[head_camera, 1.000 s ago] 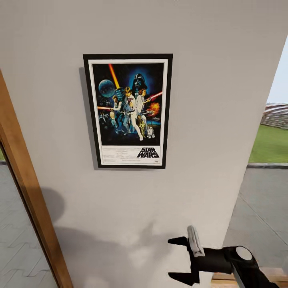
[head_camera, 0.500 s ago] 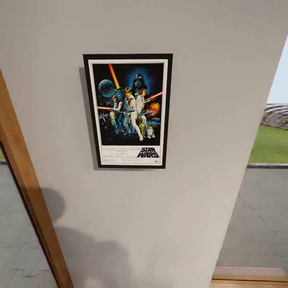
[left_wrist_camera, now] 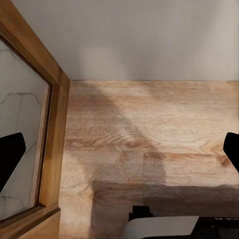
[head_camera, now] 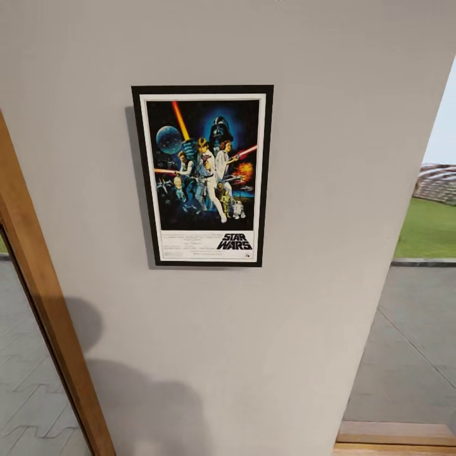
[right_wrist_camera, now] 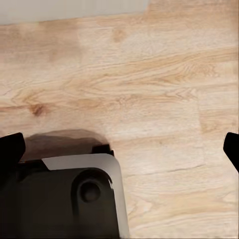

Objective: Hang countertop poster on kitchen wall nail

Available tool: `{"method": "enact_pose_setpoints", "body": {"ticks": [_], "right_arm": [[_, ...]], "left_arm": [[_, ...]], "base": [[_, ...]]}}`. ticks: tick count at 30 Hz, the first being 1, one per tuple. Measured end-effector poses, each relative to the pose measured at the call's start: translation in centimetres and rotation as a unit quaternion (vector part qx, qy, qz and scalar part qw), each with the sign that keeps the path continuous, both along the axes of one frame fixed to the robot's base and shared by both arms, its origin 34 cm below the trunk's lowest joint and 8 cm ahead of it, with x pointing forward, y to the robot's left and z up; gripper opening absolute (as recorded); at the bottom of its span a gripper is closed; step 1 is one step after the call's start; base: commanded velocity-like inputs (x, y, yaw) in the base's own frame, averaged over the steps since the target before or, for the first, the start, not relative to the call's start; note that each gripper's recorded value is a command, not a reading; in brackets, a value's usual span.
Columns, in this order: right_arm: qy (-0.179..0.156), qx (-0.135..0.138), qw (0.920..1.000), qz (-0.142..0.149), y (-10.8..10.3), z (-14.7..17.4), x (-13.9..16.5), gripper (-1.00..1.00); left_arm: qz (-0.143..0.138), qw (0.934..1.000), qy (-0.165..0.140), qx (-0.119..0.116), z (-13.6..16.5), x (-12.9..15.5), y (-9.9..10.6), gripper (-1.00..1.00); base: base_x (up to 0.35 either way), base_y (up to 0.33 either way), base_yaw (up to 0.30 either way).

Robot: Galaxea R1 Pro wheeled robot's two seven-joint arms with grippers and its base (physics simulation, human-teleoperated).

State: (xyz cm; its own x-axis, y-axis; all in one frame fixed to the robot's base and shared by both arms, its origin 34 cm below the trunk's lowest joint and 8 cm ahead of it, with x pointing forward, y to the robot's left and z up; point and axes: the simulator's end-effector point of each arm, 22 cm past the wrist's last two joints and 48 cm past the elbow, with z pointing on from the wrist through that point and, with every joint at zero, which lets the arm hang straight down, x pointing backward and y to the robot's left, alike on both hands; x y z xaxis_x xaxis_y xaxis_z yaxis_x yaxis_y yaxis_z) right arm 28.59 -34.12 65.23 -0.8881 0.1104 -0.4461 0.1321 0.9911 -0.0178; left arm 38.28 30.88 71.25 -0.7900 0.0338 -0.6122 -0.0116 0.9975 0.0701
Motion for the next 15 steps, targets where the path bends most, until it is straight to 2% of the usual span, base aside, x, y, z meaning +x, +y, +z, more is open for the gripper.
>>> {"method": "enact_pose_setpoints", "body": {"ticks": [4, 15], "right_arm": [[0.019, 0.002, 0.9998, -0.003, 0.2, -0.6, -1.7, 1.00], [0.025, 0.002, 0.9997, -0.004, 0.2, -0.8, -2.3, 1.00]], "left_arm": [[0.000, 1.0000, 0.000, 0.000, 0.0, 0.0, 0.0, 1.00], [-0.001, 1.0000, -0.003, 0.000, 0.1, 0.1, 0.0, 1.00]], "base": [[0.000, 0.000, 0.000], [0.000, 0.000, 0.000]]}}
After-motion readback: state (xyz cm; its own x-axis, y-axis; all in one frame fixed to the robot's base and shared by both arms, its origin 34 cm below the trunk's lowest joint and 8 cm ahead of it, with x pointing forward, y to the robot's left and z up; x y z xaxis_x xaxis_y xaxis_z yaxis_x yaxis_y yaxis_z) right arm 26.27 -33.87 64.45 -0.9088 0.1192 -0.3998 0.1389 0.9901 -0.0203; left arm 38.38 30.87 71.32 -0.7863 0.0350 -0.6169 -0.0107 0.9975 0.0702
